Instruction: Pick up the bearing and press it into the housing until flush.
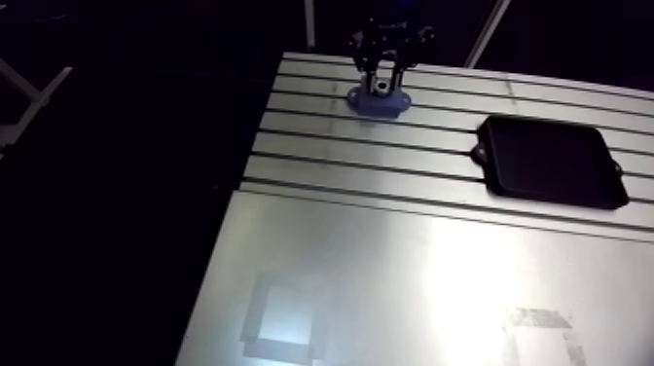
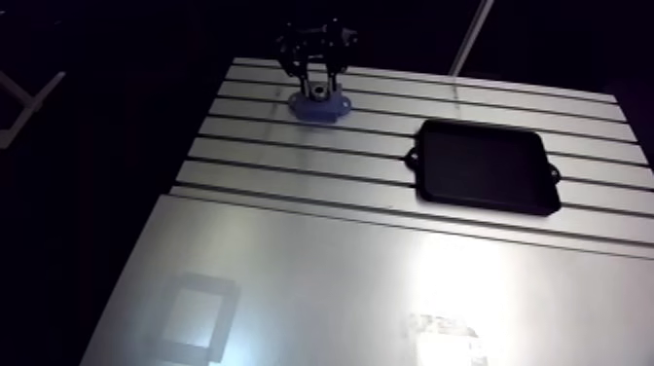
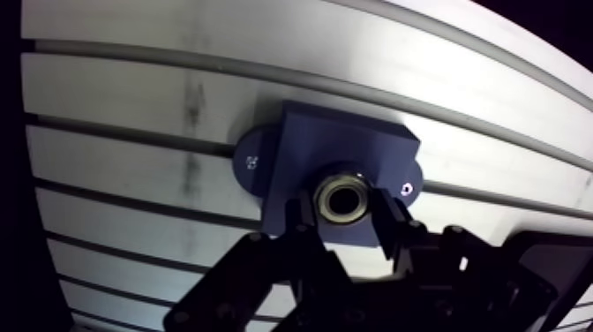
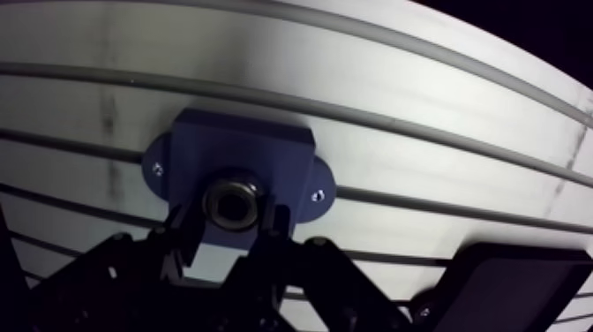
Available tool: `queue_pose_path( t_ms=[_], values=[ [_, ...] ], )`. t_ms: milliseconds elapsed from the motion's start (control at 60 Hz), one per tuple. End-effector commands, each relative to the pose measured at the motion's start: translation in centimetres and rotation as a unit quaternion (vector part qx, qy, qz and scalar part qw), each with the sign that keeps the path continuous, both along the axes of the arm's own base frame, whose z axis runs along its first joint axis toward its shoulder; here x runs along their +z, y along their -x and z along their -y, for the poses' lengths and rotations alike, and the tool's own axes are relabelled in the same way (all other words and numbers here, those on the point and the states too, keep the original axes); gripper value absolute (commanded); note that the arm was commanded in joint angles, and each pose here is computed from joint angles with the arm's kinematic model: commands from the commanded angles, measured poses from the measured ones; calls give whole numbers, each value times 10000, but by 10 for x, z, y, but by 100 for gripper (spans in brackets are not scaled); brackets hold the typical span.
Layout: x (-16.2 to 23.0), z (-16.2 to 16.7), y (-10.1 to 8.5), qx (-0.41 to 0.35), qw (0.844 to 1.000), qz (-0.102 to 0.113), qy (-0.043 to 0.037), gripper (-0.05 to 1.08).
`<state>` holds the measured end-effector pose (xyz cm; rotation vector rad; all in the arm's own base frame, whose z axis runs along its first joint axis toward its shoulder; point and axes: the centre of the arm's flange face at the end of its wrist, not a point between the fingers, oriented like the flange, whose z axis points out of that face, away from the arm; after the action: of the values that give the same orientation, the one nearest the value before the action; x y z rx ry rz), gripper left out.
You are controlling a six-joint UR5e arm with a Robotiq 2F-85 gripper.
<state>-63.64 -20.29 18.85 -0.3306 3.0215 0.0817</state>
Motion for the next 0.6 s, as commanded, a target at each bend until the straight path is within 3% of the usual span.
queue_pose_path(
  t_ms=[17, 600],
  values=[
    [0, 1, 0, 9, 10000, -3, 1, 64],
    [-4, 1, 0, 23, 10000, 27, -1, 64]
  ],
)
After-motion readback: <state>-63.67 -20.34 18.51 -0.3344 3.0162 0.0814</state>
